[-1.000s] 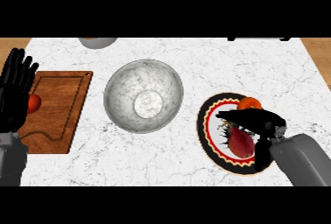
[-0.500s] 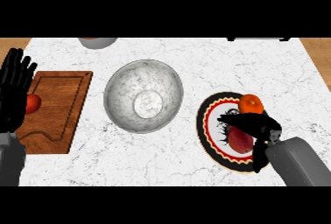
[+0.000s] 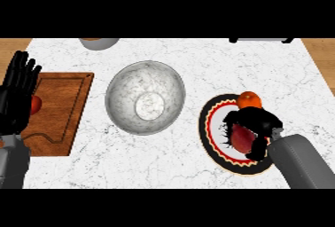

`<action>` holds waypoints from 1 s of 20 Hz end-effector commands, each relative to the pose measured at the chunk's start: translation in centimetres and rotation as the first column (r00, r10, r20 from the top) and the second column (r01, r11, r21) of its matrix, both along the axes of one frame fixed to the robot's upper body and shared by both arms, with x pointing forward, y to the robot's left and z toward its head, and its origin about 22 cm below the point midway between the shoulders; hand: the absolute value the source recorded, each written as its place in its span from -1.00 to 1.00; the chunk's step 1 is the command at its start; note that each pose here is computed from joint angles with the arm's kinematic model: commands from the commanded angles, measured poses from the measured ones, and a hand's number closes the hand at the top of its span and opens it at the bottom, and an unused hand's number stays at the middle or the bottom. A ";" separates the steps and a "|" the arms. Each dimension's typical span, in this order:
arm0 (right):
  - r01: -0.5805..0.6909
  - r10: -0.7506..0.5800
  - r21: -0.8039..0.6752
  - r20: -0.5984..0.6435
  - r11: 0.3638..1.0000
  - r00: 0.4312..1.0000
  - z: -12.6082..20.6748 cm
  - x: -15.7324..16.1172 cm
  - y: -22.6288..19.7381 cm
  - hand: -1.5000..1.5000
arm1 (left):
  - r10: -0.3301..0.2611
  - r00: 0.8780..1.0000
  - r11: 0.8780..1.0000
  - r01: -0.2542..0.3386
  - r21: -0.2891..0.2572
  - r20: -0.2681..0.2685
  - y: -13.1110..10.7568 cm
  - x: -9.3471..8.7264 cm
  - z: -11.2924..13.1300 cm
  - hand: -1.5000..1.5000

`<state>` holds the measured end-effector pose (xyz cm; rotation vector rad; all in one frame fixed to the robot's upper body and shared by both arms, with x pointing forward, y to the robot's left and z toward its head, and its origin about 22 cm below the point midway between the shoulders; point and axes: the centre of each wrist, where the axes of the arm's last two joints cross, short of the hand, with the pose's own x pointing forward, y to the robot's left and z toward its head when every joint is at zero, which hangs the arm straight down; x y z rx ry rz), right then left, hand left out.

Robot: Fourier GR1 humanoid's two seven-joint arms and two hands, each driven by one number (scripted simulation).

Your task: Pick the pear from the plate and place it in the bowl

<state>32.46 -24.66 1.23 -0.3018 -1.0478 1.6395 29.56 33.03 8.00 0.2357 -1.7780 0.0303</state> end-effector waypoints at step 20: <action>0.627 -0.534 0.042 0.571 0.778 0.624 11.4 -11.8 -13.1 1.00 | 0.019 1.000 1.000 -0.019 0.002 -0.007 -0.2 0.2 0.0 0.00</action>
